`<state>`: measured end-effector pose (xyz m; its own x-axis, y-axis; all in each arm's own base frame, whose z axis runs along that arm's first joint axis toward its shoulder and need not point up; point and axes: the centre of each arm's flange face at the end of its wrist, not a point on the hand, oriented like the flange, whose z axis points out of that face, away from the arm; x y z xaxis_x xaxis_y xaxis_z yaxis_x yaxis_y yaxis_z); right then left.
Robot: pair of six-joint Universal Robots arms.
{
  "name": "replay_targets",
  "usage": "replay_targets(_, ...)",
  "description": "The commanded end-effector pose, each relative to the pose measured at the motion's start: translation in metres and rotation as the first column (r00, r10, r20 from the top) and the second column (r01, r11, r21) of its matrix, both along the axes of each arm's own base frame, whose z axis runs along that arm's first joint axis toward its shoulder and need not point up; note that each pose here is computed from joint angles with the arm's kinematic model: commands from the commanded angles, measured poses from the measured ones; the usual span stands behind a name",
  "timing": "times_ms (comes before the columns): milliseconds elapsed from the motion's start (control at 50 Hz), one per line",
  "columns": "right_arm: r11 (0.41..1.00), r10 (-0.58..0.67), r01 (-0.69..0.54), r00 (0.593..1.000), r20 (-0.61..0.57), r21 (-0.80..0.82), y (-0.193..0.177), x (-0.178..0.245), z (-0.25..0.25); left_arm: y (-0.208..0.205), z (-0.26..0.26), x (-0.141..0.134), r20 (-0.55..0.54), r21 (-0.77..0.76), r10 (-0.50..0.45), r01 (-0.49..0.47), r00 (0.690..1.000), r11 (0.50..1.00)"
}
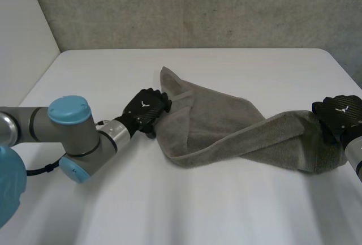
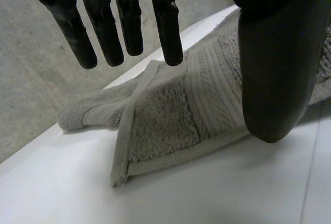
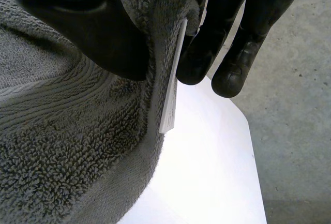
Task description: Fold the towel.
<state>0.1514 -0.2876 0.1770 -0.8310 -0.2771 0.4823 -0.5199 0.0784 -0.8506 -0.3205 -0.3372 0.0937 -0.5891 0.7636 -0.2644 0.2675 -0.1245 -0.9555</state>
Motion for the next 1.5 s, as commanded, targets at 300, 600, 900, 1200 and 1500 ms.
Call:
replay_targets(300,1.0,0.004,-0.004,1.0,-0.019,0.012,0.0,0.0,-0.005,0.008,-0.002,-0.025,0.001,-0.001,-0.055,0.055,0.998,0.998)
replay_targets(600,0.997,-0.007,0.007,1.0,-0.004,-0.072,-0.001,0.0,0.024,-0.001,0.039,-0.009,-0.011,-0.04,0.056,-0.057,0.998,0.998)
replay_targets(900,0.984,0.084,-0.069,0.993,0.082,-0.163,0.017,0.019,0.172,-0.008,0.177,0.081,-0.129,-0.113,0.287,-0.302,0.949,0.947)
replay_targets(1200,0.957,0.175,-0.141,0.977,0.119,-0.253,0.033,0.031,0.238,0.021,0.244,0.119,-0.318,-0.034,0.28,-0.306,0.906,0.951)
replay_targets(1500,0.944,0.241,-0.224,0.969,0.043,-0.243,-0.058,0.102,0.176,-0.066,0.222,0.117,-0.326,-0.033,0.31,-0.339,0.893,0.94)
